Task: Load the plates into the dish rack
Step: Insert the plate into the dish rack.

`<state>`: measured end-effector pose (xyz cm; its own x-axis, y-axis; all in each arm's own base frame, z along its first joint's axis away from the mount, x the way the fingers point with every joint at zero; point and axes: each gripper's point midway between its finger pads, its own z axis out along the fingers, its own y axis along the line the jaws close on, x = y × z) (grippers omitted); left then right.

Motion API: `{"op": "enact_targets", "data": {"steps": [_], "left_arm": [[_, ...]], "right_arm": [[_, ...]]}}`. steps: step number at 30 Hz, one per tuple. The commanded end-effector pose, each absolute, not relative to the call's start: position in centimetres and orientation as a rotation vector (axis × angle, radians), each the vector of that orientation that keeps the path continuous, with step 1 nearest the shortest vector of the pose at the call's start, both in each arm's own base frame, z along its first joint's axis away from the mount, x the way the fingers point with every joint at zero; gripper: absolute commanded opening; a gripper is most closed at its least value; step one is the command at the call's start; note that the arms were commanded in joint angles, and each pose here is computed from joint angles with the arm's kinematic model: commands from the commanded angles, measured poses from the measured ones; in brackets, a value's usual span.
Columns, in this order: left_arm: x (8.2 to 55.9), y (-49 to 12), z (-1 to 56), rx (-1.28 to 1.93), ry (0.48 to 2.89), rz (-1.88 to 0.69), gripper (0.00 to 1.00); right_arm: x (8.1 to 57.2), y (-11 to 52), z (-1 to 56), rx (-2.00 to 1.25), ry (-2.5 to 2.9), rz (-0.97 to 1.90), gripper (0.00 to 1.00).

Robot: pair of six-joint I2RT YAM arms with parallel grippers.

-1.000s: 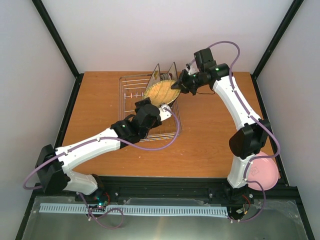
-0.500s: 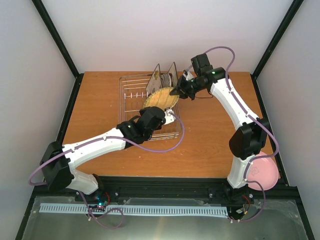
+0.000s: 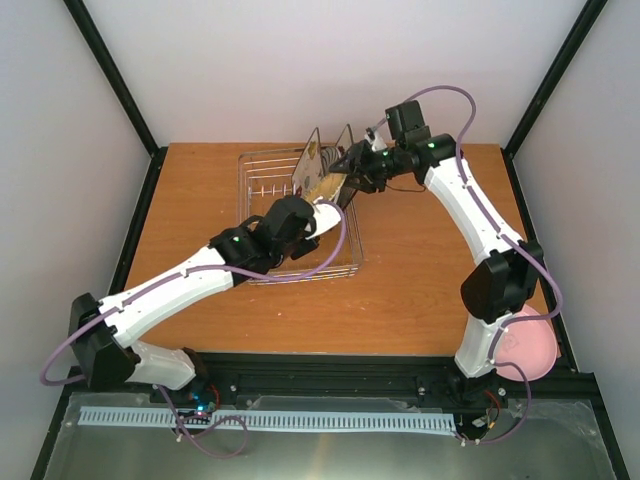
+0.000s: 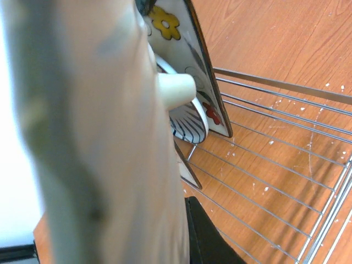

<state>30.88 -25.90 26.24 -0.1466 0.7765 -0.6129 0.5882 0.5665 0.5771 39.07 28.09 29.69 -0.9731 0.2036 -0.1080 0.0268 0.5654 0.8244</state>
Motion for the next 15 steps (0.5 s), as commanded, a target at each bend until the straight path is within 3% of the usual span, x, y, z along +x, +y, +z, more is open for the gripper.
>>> {"op": "enact_targets", "data": {"steps": [1,11,15], "left_arm": [[31.5,-22.8,32.1,0.824,1.849,0.168,0.01],[30.1,-21.2,36.7,0.644,1.789,0.012,0.01],[32.3,-18.1,35.3,0.469,1.883,-0.014,0.01]], "right_arm": [[39.5,26.5,33.6,0.190,2.486,1.378,0.49],[40.7,23.3,35.8,0.227,2.394,1.323,0.56],[40.5,20.6,36.7,0.242,2.365,1.222,0.73]]}}
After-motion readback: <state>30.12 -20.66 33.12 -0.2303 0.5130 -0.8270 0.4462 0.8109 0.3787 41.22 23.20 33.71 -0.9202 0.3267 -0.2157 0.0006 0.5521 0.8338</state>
